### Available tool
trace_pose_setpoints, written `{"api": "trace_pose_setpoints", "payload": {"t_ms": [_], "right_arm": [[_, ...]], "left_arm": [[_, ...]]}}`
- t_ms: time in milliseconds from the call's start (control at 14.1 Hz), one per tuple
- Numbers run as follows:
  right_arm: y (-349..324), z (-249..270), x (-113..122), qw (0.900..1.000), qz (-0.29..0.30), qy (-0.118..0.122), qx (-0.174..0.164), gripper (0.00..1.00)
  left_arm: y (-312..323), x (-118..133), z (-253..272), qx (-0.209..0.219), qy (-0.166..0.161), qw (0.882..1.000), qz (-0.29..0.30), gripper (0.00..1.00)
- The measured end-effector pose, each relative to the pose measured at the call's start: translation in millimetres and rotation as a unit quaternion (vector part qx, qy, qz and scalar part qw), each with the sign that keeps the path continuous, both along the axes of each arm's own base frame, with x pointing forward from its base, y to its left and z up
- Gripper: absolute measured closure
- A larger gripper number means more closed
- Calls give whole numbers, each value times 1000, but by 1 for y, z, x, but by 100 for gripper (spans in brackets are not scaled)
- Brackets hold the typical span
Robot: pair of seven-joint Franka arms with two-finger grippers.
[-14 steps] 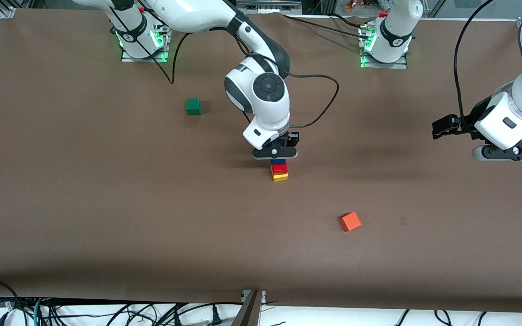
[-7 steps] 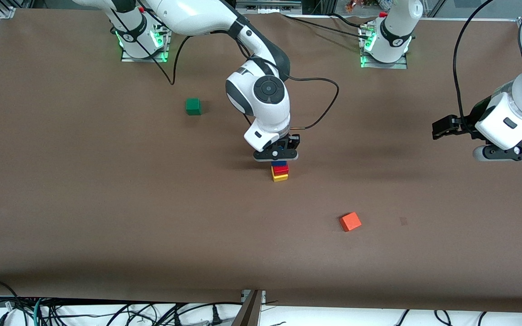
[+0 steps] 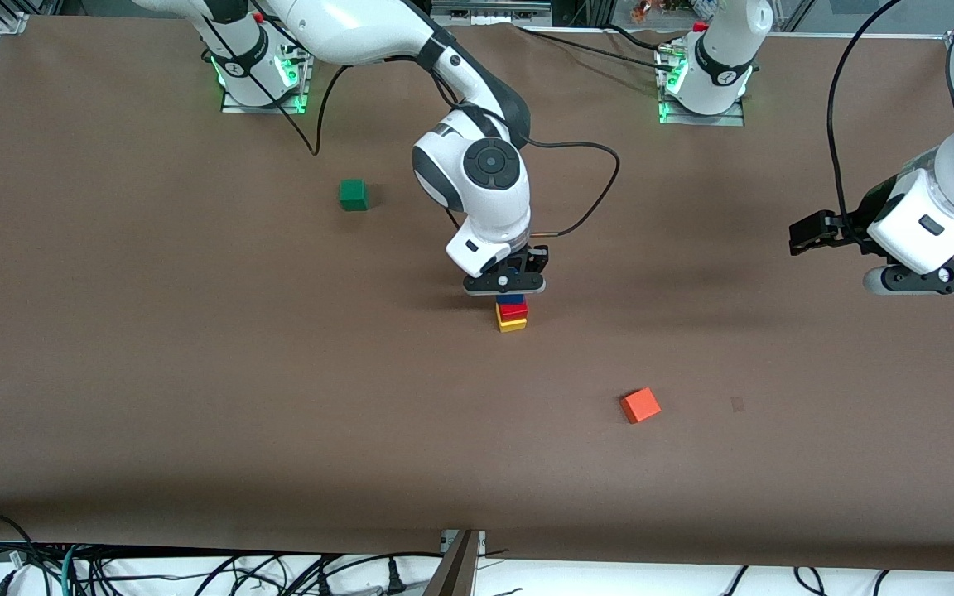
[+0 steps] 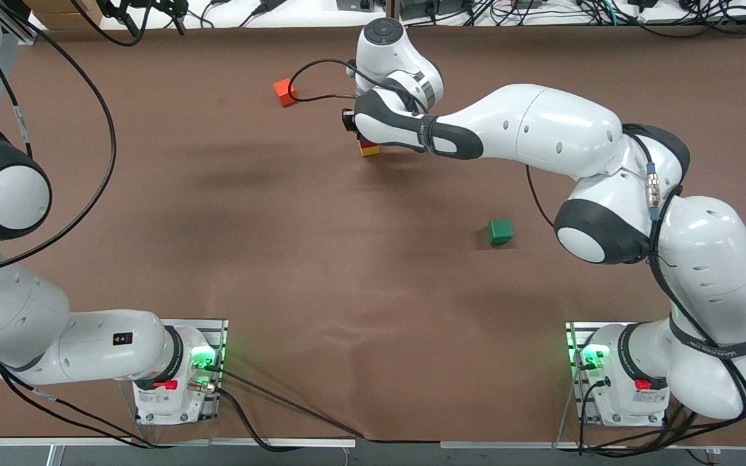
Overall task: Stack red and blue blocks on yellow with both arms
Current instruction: 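Lower the blue cube onto the red cube with the right gripper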
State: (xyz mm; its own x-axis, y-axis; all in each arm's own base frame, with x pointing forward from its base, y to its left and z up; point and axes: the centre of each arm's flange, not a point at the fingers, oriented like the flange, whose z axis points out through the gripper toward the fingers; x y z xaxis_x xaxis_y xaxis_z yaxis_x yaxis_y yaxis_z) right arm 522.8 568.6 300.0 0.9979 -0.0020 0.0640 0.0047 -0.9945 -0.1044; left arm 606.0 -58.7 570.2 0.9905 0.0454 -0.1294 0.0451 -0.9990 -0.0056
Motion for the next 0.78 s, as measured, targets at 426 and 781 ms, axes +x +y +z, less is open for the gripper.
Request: {"api": "trace_pose_setpoints", "payload": {"t_ms": [426, 781], "right_arm": [[-1, 6, 4, 1000, -2, -5, 4, 25], [-2, 7, 6, 1000, -3, -6, 3, 0]], "left_arm": [[-1, 0, 0, 0, 0, 1000, 0, 0], [-1, 0, 0, 0, 0, 1000, -1, 0]]}}
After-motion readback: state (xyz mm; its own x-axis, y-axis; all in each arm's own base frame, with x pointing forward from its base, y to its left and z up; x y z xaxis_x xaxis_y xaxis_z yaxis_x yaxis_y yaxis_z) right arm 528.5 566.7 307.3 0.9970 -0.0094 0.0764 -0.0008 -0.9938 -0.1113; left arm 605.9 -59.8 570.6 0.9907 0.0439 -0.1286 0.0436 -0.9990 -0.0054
